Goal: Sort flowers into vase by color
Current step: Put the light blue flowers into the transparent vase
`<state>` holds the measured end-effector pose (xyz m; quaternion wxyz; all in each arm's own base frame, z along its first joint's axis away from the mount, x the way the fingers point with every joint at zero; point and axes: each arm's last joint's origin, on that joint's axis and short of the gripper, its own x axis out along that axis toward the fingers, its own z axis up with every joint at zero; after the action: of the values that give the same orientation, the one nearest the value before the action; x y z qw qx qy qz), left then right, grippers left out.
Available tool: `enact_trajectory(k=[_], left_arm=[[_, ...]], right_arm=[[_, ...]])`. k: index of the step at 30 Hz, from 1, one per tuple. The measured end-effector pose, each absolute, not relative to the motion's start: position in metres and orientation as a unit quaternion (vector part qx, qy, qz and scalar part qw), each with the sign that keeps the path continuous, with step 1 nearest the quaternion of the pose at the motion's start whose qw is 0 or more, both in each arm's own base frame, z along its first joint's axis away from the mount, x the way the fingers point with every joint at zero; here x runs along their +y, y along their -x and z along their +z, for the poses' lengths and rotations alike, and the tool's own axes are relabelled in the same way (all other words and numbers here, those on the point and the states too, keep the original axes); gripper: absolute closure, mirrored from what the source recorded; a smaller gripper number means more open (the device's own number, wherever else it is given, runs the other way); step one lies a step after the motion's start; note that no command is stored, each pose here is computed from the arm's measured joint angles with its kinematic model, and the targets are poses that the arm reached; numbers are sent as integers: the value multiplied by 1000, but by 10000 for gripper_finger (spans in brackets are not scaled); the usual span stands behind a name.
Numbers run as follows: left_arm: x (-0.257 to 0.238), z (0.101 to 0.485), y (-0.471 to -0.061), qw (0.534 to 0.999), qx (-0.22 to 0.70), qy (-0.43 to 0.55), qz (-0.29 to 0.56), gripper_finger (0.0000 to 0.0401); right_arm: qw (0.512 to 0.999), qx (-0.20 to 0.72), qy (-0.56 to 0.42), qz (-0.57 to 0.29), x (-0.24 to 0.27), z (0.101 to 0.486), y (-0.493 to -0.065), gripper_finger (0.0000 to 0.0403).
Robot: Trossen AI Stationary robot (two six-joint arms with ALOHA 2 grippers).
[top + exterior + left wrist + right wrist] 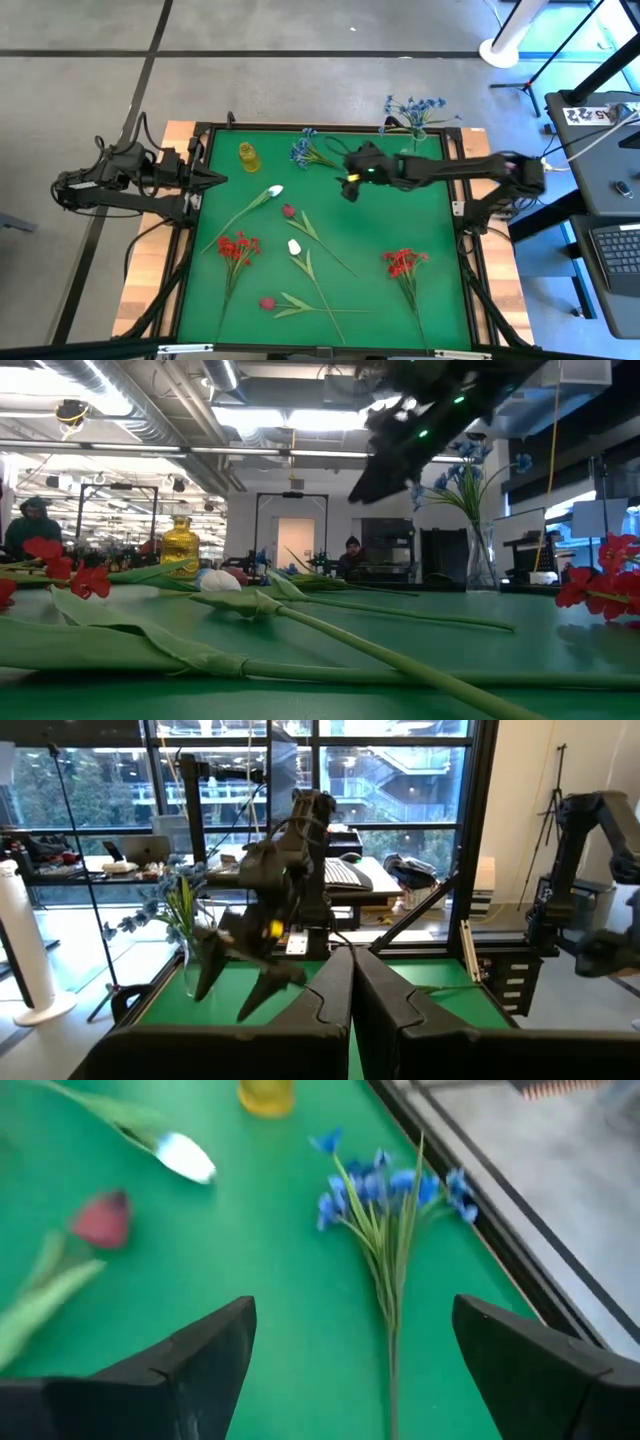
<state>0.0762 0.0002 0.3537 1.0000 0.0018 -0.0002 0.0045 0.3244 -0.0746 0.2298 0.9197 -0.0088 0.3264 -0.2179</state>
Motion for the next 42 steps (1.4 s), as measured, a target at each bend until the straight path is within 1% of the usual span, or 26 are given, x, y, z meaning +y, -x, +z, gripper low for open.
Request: enact_trajectory(k=[5, 10, 18, 26, 32, 34, 36, 39, 42], left_arm=[[0, 354, -76, 1000, 0, -2, 5, 401], [0, 354, -76, 1000, -1, -2, 5, 401], [0, 354, -76, 1000, 0, -2, 5, 401], [0, 354, -76, 1000, -1, -2, 5, 401], [0, 354, -76, 1000, -2, -2, 5, 401], [0, 354, -76, 1000, -2, -2, 5, 401], [0, 354, -76, 1000, -2, -2, 5, 401], [0, 354, -76, 1000, -2, -2, 5, 401], [0, 354, -76, 1000, -2, -2, 5, 401]], right_arm=[[888, 390, -19, -245, -96, 211, -346, 66], [880, 397, -58, -253, -124, 197, -358, 66], [855, 429, -96, -274, -157, 165, -356, 66], [839, 458, -103, -275, -162, 142, -357, 66], [835, 466, -106, -275, -162, 134, -358, 72], [835, 466, -106, -273, -162, 134, -358, 87], [836, 466, -108, -269, -162, 134, -358, 112], [840, 466, -120, -250, -160, 133, -359, 169], [844, 467, -132, -228, -159, 133, -359, 239]])
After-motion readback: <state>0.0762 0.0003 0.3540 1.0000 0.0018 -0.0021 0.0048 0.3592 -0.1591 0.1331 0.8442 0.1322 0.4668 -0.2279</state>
